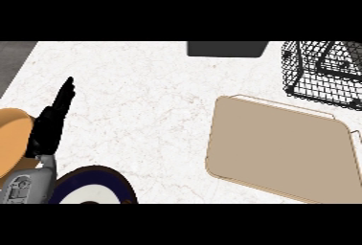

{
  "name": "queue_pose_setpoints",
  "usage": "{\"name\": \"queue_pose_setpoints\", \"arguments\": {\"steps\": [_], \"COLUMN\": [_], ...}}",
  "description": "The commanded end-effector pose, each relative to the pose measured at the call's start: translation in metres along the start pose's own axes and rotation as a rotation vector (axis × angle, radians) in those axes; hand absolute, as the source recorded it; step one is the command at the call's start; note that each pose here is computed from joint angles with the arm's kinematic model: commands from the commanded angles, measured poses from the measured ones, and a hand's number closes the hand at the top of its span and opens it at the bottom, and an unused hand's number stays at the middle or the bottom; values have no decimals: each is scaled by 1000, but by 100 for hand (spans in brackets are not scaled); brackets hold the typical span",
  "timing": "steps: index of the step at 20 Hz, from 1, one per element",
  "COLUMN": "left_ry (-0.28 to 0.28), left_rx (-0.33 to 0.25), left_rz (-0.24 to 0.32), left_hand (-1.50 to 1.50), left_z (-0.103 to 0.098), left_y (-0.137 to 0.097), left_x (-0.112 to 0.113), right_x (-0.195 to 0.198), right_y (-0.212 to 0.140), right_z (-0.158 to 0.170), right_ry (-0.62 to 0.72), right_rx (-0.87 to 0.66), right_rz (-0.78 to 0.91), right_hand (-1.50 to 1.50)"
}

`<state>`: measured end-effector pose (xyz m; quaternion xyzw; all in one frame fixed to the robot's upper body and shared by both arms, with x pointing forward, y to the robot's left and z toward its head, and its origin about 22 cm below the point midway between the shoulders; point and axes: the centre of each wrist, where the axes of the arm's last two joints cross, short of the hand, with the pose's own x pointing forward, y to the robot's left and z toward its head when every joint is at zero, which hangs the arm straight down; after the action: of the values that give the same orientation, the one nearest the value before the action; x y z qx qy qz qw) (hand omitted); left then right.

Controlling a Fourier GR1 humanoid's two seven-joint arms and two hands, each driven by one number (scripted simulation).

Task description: Pick the eggplant from the tray and place it in the tiered basket

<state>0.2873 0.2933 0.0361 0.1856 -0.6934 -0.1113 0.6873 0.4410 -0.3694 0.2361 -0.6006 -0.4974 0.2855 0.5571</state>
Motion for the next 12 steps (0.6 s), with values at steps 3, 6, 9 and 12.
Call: {"name": "queue_pose_setpoints", "arguments": {"steps": [3, 6, 9, 12], "left_ry": [-13, -10, -6, 9], "left_rx": [-10, 12, -1, 2], "left_rz": [4, 0, -1, 0], "left_hand": [0, 0, 0, 0], "left_z": [3, 9, -1, 2], "left_y": [-9, -2, -8, 5], "left_x": [-2, 2, 14, -3], "right_x": [-23, -24, -30, -40], "right_y": [24, 58, 38, 37], "right_z": [1, 12, 5, 6], "right_ry": [165, 151, 142, 139], "right_rx": [149, 191, 129, 51], "right_rz": [-277, -196, -296, -388], "right_hand": [150, -150, -150, -150]}}
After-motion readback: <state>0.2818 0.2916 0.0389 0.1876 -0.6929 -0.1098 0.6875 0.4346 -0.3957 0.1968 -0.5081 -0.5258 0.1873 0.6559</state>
